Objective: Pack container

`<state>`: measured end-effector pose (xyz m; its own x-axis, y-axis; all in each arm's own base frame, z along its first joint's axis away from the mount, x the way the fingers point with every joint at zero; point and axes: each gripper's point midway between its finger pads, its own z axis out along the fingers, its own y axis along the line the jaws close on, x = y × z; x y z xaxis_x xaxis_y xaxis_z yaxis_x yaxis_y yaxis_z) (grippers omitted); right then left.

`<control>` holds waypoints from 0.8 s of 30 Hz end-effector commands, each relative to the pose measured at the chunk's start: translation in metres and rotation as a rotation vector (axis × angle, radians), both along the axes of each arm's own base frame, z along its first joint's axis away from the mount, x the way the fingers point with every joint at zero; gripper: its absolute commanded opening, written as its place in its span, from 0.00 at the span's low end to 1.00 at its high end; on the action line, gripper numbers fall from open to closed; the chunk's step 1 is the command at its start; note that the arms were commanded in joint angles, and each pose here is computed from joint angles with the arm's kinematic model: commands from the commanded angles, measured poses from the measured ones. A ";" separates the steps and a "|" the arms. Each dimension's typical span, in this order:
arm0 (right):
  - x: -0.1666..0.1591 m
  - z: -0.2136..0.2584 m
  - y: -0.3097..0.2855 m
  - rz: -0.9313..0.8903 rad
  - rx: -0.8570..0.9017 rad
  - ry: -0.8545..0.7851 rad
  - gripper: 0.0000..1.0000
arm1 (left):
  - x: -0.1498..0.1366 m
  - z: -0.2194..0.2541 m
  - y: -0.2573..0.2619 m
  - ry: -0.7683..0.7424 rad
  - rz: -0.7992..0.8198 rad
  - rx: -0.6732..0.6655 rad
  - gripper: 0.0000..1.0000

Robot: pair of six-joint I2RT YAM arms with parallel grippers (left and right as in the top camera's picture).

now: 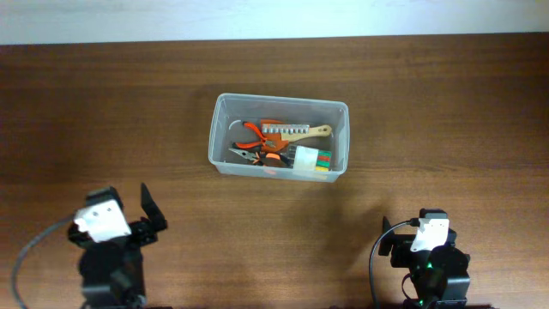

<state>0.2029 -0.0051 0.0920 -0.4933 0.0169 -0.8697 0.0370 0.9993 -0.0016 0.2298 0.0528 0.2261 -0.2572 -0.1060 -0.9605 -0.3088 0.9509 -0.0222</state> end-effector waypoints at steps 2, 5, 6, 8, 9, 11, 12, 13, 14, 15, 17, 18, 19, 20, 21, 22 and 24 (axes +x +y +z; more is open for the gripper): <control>0.000 -0.001 -0.001 -0.005 -0.010 -0.005 0.99 | 0.000 -0.032 -0.001 -0.049 -0.007 -0.006 0.99; 0.000 -0.001 -0.001 -0.005 -0.010 -0.005 0.98 | 0.001 -0.050 -0.001 -0.045 -0.007 -0.006 0.99; 0.000 -0.001 -0.001 -0.005 -0.009 -0.005 0.99 | 0.001 -0.056 -0.001 -0.040 -0.007 -0.006 0.99; 0.000 -0.001 -0.001 -0.005 -0.010 -0.005 0.98 | 0.002 -0.066 -0.003 -0.033 -0.014 -0.007 0.99; 0.000 -0.001 -0.001 -0.005 -0.010 -0.005 0.99 | 0.002 -0.069 -0.004 -0.031 -0.019 -0.007 0.99; 0.000 -0.001 -0.001 -0.005 -0.009 -0.005 0.98 | 0.002 -0.075 -0.007 -0.026 -0.031 -0.006 0.99; 0.000 -0.001 -0.001 -0.005 -0.010 -0.005 0.99 | 0.002 -0.077 -0.008 -0.025 -0.036 -0.006 0.99; 0.000 -0.001 -0.001 -0.005 -0.010 -0.005 0.98 | 0.002 -0.083 -0.010 -0.021 -0.046 -0.007 0.99; 0.000 -0.001 -0.001 -0.005 -0.010 -0.005 0.99 | 0.002 -0.085 -0.011 -0.019 -0.050 -0.007 0.99; 0.000 -0.001 -0.001 -0.005 -0.010 -0.005 0.98 | 0.002 -0.088 -0.012 -0.019 -0.053 -0.007 0.99; 0.000 -0.001 -0.001 -0.005 -0.009 -0.005 0.98 | 0.002 -0.091 -0.013 -0.023 -0.059 -0.007 0.99; 0.000 -0.001 -0.001 -0.005 -0.009 -0.005 0.99 | 0.002 -0.090 -0.013 -0.031 -0.059 -0.007 0.99; 0.000 -0.001 -0.001 -0.005 -0.010 -0.005 0.98 | 0.002 -0.088 -0.013 -0.040 -0.059 -0.007 0.99; 0.000 -0.001 -0.001 -0.005 -0.010 -0.005 0.98 | 0.001 -0.087 -0.013 -0.046 -0.059 -0.007 0.99; 0.000 -0.001 -0.001 -0.005 -0.010 -0.005 0.98 | 0.001 -0.086 -0.013 -0.052 -0.059 -0.007 0.99; 0.000 -0.001 -0.001 -0.005 -0.009 -0.005 0.98 | 0.001 -0.085 -0.013 -0.058 -0.059 -0.006 0.99; 0.000 -0.001 -0.001 -0.005 -0.010 -0.005 0.98 | 0.001 -0.082 -0.013 -0.068 -0.058 -0.006 0.99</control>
<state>0.2029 -0.0051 0.0920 -0.4933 0.0169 -0.8697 0.0370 0.9993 -0.0016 0.2304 0.0419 0.1399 -0.2226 -0.0937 -0.9704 -0.2623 0.9644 -0.0329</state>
